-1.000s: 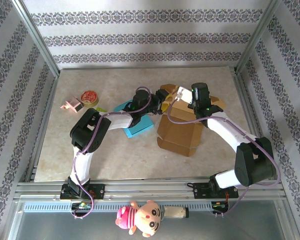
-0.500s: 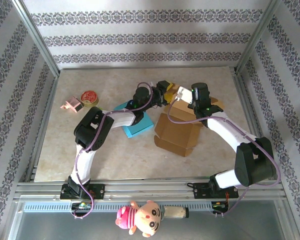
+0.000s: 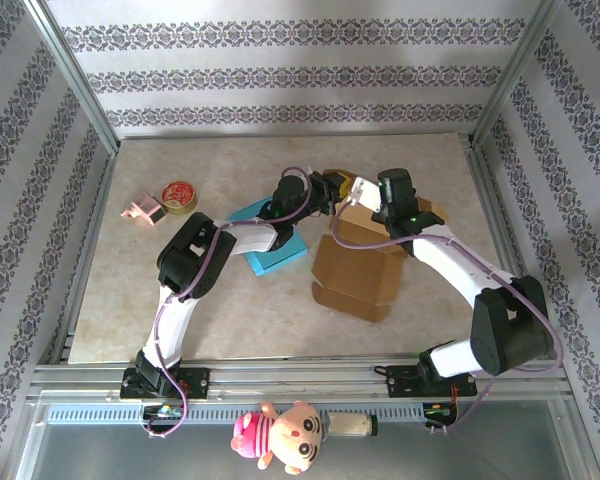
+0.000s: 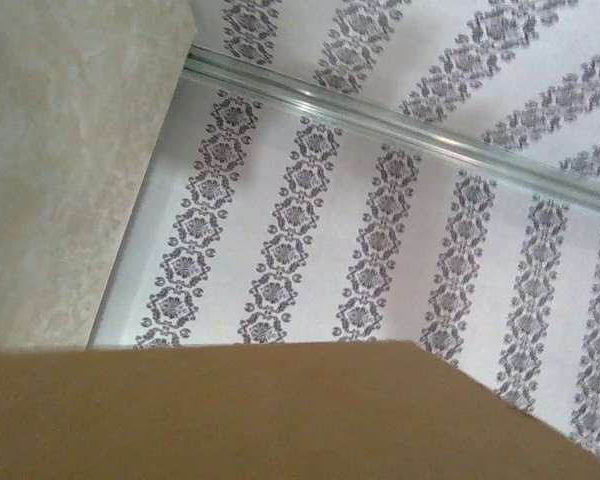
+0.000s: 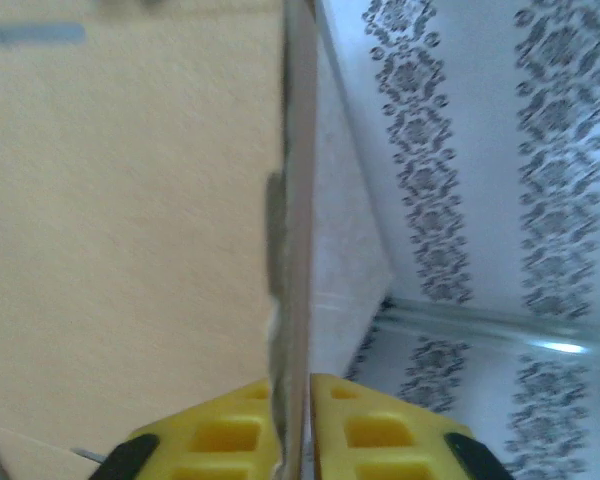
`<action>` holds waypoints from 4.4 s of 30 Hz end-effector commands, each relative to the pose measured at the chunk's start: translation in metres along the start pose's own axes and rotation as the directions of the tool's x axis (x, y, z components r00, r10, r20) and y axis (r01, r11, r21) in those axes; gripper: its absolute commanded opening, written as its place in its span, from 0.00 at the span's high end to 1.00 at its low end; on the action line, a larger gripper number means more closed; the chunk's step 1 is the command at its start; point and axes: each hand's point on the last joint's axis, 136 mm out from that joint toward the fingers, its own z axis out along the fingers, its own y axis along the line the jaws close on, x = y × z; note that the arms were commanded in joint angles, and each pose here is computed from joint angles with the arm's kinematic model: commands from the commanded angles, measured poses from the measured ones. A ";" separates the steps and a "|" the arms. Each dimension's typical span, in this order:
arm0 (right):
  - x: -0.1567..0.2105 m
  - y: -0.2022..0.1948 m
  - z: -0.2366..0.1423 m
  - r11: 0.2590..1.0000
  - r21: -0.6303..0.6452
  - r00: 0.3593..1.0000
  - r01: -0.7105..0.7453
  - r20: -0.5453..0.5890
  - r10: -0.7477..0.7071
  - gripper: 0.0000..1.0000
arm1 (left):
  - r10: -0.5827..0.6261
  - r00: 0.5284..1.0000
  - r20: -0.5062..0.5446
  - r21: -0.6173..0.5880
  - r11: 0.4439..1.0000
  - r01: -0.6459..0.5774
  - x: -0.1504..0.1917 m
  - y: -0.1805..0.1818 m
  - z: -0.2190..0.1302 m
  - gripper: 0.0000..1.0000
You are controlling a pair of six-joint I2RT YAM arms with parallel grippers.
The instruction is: Fold the paper box
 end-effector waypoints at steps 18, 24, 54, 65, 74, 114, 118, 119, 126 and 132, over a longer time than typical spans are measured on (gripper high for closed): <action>0.026 -0.054 -0.035 0.246 -0.626 0.493 -0.740 -0.255 0.832 0.05 | 0.285 0.892 -0.352 0.143 0.958 -0.249 0.048 -0.005 0.033 1.00; 0.023 -0.038 -0.021 0.124 -0.701 0.460 -0.703 -0.315 0.830 0.14 | 0.267 0.893 -0.362 0.117 0.963 -0.241 0.042 0.000 0.032 0.99; 0.040 -0.002 0.018 -0.040 -0.631 0.351 -0.775 -0.482 0.803 0.31 | 0.726 0.628 -0.280 -0.199 0.596 -0.778 0.010 0.014 -0.024 0.47; 0.045 0.001 0.022 -0.040 -0.612 0.348 -0.790 -0.501 0.792 0.32 | 0.712 0.577 -0.401 -0.180 0.556 -0.812 0.044 0.039 0.018 0.65; 0.042 -0.003 0.023 -0.048 -0.616 0.342 -0.786 -0.499 0.796 0.33 | 0.607 0.698 -0.380 0.013 0.758 -0.652 0.075 0.025 0.049 0.65; 0.047 0.000 0.031 -0.060 -0.583 0.319 -0.810 -0.526 0.789 0.39 | 0.403 0.844 -0.353 -0.076 0.887 -0.456 0.063 0.069 0.066 0.85; 0.048 0.001 0.030 -0.054 -0.581 0.322 -0.812 -0.524 0.788 0.39 | 0.335 0.884 -0.327 -0.032 0.931 -0.365 0.064 0.060 0.067 0.85; 0.048 0.001 0.030 -0.054 -0.581 0.322 -0.812 -0.524 0.788 0.39 | 0.333 0.886 -0.324 -0.024 0.933 -0.359 0.065 0.056 0.066 0.85; 0.049 -0.001 0.029 -0.050 -0.574 0.320 -0.817 -0.523 0.790 0.40 | 0.326 0.912 -0.248 0.013 0.943 -0.333 0.038 0.037 0.053 0.75; 0.053 0.001 0.030 -0.041 -0.553 0.319 -0.832 -0.537 0.781 0.41 | 0.651 0.697 -0.300 -0.400 0.577 -0.712 -0.010 0.079 0.001 0.75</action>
